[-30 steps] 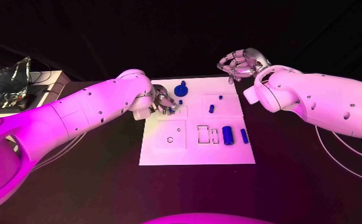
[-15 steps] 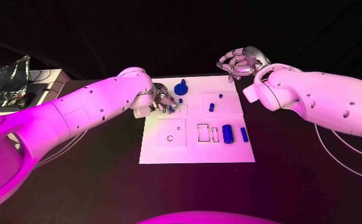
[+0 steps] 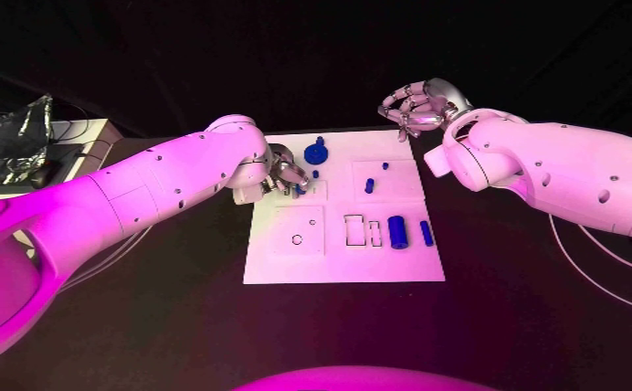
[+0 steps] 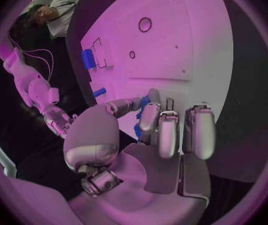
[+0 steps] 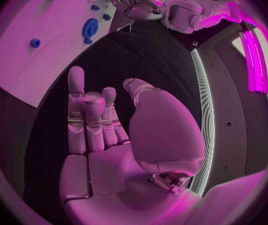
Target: Assemble the parts on the task board
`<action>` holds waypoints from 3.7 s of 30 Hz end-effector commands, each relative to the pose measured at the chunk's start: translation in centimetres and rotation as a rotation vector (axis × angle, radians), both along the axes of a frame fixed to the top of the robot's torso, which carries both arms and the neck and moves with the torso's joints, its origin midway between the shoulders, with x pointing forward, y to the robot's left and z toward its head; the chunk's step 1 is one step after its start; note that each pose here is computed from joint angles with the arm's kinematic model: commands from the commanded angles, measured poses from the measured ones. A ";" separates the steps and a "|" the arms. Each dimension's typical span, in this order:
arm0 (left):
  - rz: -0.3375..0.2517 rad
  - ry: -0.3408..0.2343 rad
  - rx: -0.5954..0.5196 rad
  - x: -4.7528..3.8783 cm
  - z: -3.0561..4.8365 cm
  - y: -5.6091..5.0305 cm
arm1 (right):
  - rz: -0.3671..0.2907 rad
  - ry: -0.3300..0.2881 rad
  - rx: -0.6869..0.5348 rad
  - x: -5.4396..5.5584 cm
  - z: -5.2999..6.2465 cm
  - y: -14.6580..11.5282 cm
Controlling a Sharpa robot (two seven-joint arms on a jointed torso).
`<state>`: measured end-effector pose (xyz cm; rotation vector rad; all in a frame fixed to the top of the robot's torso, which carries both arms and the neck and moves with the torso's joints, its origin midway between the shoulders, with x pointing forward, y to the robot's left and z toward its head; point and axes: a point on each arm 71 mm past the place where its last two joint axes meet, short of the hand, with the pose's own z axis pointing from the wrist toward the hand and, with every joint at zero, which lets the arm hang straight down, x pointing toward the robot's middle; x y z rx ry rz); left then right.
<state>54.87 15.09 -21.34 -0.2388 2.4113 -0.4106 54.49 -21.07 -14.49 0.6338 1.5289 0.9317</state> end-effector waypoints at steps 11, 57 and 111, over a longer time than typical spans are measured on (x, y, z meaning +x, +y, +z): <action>-0.024 0.032 0.044 -0.33 -0.91 0.1 | 0.020 -0.002 -0.007 0.0 -0.1 0.2; -0.057 0.080 0.087 -0.09 -1.69 -0.5 | 0.020 0.001 -0.007 -0.1 -0.3 0.1; -0.035 0.004 0.076 0.00 -1.29 -0.5 | 0.022 0.000 -0.007 -0.1 -0.3 0.1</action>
